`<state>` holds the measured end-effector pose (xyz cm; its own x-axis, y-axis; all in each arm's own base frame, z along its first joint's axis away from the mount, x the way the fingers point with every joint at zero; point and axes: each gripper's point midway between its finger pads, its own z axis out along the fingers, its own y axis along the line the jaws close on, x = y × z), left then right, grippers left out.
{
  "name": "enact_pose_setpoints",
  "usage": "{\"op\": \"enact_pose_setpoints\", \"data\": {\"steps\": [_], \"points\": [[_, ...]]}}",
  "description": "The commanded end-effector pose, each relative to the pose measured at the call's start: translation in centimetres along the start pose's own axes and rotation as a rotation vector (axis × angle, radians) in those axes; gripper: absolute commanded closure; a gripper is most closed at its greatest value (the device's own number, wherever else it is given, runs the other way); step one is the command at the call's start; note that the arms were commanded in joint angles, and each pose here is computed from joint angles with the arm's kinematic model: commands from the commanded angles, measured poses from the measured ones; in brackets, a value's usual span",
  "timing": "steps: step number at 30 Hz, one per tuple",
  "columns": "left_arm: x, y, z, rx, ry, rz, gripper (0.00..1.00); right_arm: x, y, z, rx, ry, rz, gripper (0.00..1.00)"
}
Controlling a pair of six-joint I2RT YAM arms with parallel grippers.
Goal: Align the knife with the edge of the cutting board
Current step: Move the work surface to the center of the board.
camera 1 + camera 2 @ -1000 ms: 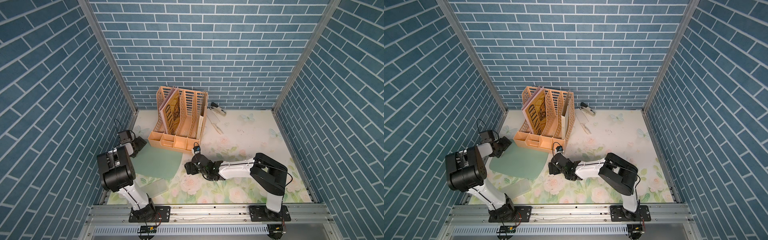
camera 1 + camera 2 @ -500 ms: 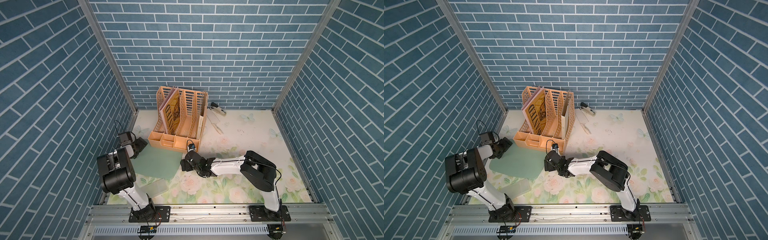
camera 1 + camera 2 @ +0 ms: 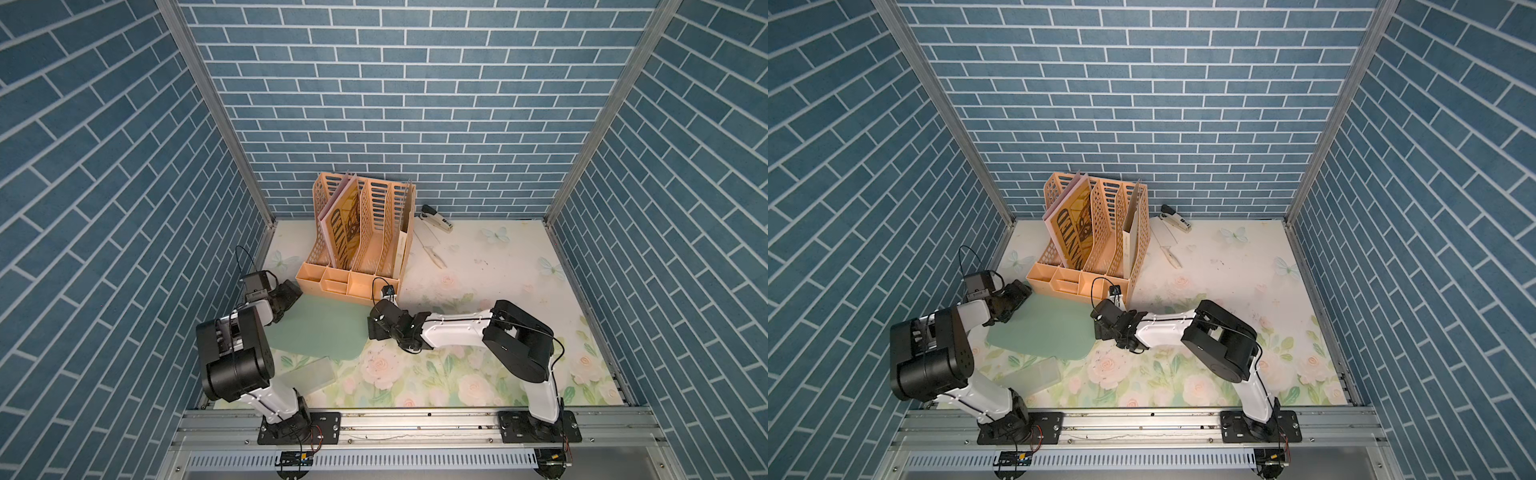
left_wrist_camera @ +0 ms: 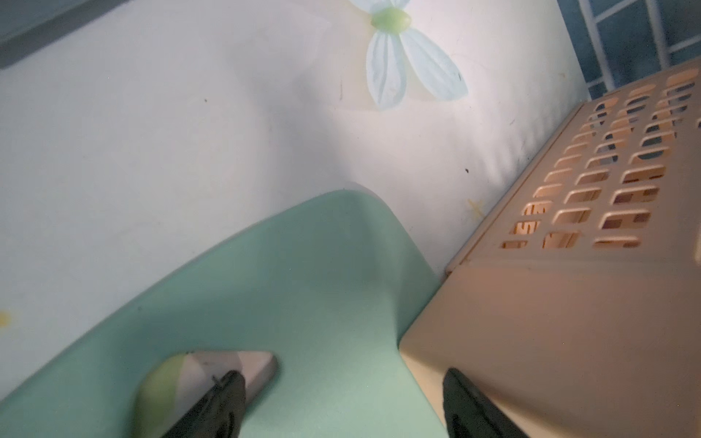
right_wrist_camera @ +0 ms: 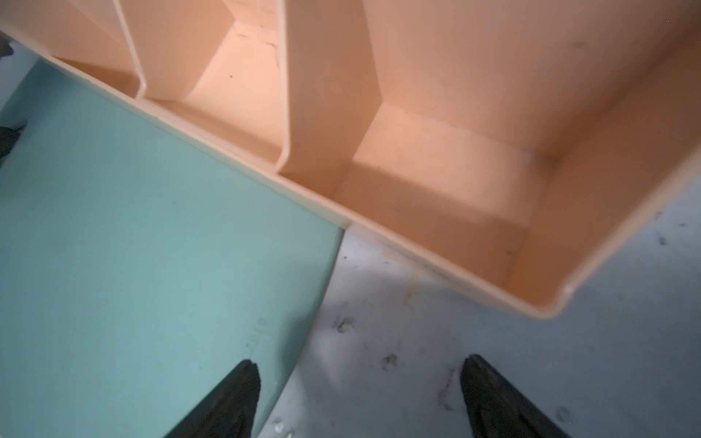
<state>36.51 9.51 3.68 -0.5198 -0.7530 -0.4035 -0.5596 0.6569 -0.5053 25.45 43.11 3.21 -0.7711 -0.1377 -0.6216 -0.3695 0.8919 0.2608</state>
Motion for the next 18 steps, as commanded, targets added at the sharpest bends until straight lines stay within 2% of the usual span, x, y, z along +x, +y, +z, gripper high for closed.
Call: {"op": "enact_pose_setpoints", "data": {"steps": [1, 11, 18], "points": [[6.3, 1.9, -0.1, -0.047, 0.207, -0.080, 0.16, 0.2, -2.9, -0.7, 0.068, 0.021, -0.014, 0.13], [8.0, 0.7, -0.6, -0.019, 0.224, -0.023, 0.15, 1.0, -3.3, -1.6, 0.009, 0.035, 0.025, 0.14], [10.5, -0.9, -0.6, 0.004, 0.266, 0.051, 0.16, 2.0, -4.4, -3.3, -0.012, 0.028, 0.080, 0.15]]}}
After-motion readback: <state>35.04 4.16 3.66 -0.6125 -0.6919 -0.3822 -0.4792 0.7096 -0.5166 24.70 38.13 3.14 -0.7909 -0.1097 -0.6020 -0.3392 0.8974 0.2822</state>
